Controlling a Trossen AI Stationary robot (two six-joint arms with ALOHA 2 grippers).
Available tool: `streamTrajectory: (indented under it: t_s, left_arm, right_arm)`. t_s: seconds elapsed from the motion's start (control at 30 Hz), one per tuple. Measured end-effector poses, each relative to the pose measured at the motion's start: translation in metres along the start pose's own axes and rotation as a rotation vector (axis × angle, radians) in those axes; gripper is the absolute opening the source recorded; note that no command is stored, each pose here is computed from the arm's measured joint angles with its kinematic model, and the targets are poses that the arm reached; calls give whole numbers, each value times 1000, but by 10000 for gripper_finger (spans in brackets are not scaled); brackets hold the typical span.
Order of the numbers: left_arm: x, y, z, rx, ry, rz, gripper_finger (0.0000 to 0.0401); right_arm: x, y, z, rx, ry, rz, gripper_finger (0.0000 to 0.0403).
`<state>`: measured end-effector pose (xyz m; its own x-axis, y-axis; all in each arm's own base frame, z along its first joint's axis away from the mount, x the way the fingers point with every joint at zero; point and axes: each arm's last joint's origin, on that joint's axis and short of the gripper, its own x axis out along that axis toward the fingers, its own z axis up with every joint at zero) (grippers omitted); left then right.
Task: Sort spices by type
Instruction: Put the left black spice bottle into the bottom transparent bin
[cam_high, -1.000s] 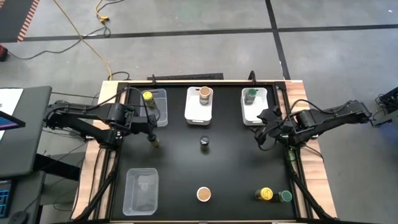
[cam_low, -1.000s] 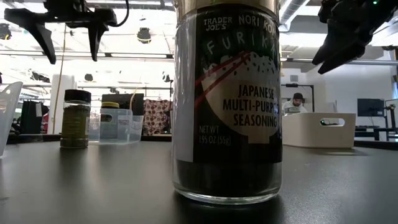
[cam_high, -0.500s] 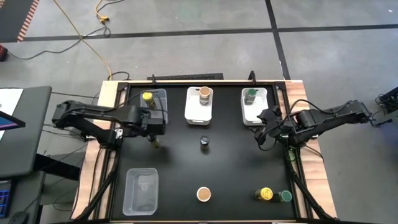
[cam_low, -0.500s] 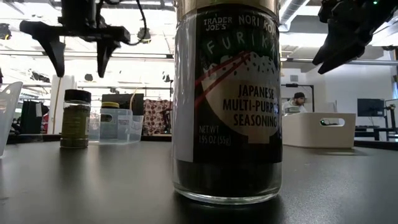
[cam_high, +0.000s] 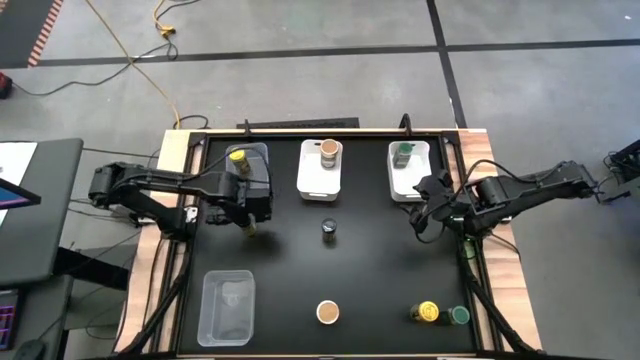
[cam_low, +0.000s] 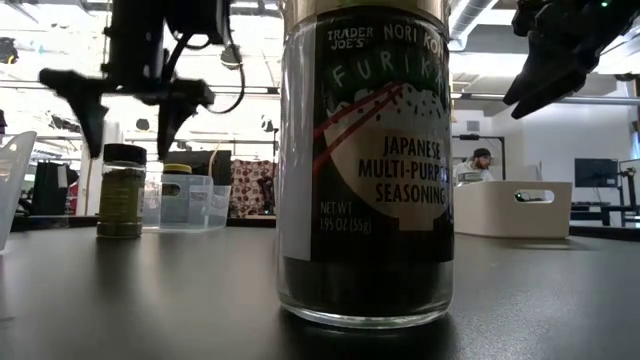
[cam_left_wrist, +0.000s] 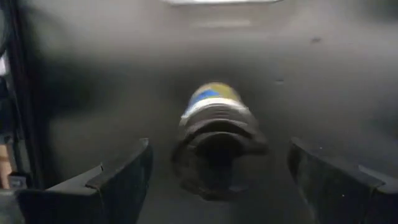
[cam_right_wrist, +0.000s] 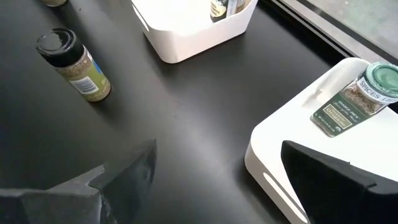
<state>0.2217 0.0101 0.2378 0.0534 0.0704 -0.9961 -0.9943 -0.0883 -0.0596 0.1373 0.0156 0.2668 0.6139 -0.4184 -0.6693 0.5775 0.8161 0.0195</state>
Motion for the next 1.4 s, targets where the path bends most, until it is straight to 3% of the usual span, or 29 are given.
streamTrajectory:
  t_s: [0.17,0.37,1.03,1.2,1.4]
  left_arm:
    - [11,0,0,-10,18,-67,349]
    - [14,2,5,-11,15,-51,340]
    - [14,2,4,49,92,-53,203]
    - [14,2,4,156,103,-59,192]
    - [14,2,2,451,155,-88,198]
  right_arm:
    - [0,0,0,-5,0,1,372]
    - [0,0,0,-6,-1,1,372]
    - [0,0,1,-2,-6,5,372]
    - [0,2,2,9,-19,16,372]
    - [0,3,4,24,-38,30,372]
